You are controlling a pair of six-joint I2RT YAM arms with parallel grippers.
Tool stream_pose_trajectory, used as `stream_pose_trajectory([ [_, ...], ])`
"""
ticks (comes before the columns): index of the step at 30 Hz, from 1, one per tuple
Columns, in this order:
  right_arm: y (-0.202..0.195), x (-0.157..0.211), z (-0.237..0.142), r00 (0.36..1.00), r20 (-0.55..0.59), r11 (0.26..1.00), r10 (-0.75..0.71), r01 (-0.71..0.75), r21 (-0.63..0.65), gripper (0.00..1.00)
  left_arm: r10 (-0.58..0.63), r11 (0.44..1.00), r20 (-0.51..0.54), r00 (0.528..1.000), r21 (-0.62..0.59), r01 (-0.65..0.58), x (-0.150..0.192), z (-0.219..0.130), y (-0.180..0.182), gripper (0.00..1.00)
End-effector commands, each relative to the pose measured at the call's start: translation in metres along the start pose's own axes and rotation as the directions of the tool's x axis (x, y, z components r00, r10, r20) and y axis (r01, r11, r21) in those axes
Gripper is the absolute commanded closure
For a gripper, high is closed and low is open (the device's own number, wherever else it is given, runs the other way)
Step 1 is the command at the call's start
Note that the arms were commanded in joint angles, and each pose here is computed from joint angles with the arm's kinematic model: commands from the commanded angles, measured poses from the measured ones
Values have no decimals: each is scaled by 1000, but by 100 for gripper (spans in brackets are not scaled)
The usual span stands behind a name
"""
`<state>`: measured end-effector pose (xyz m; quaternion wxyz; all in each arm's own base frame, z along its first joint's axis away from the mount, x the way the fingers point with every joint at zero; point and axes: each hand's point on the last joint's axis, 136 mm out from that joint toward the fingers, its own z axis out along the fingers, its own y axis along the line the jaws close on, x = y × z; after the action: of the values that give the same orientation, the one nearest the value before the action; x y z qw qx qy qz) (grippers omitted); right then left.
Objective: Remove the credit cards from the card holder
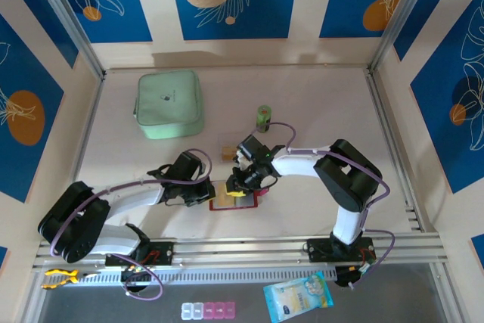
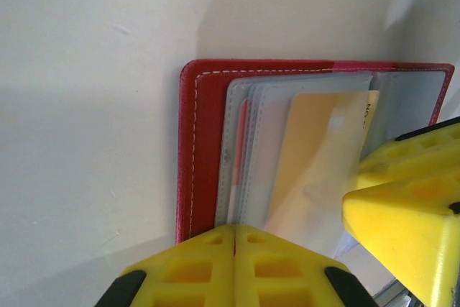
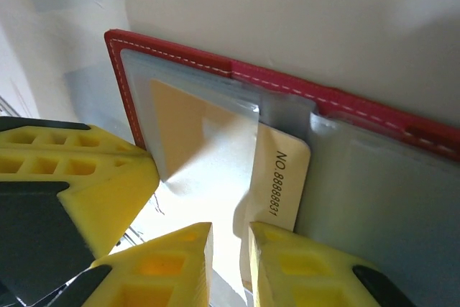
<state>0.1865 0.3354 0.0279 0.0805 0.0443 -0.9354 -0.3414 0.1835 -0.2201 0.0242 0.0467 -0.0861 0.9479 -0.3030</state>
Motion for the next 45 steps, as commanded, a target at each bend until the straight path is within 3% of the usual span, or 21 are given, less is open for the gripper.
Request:
stream_pose_trajectory([
  [1, -7, 5, -5, 1000, 1, 998, -10, 10, 68, 77, -12, 999, -13, 1000, -37, 12, 5, 1, 14, 94],
  [14, -2, 3, -9, 998, -2, 996, -56, 56, 76, 77, -4, 1000, -3, 1000, -20, 4, 2, -3, 6, 94],
  [31, 13, 0, -25, 993, 60, 995, -100, 98, 28, 77, 56, 996, 27, 998, 72, -58, -9, -20, -31, 93],
  [45, -7, 3, -27, 998, 57, 999, -13, 11, 36, 76, 71, 995, -50, 996, 71, -68, -2, 6, -38, 96],
])
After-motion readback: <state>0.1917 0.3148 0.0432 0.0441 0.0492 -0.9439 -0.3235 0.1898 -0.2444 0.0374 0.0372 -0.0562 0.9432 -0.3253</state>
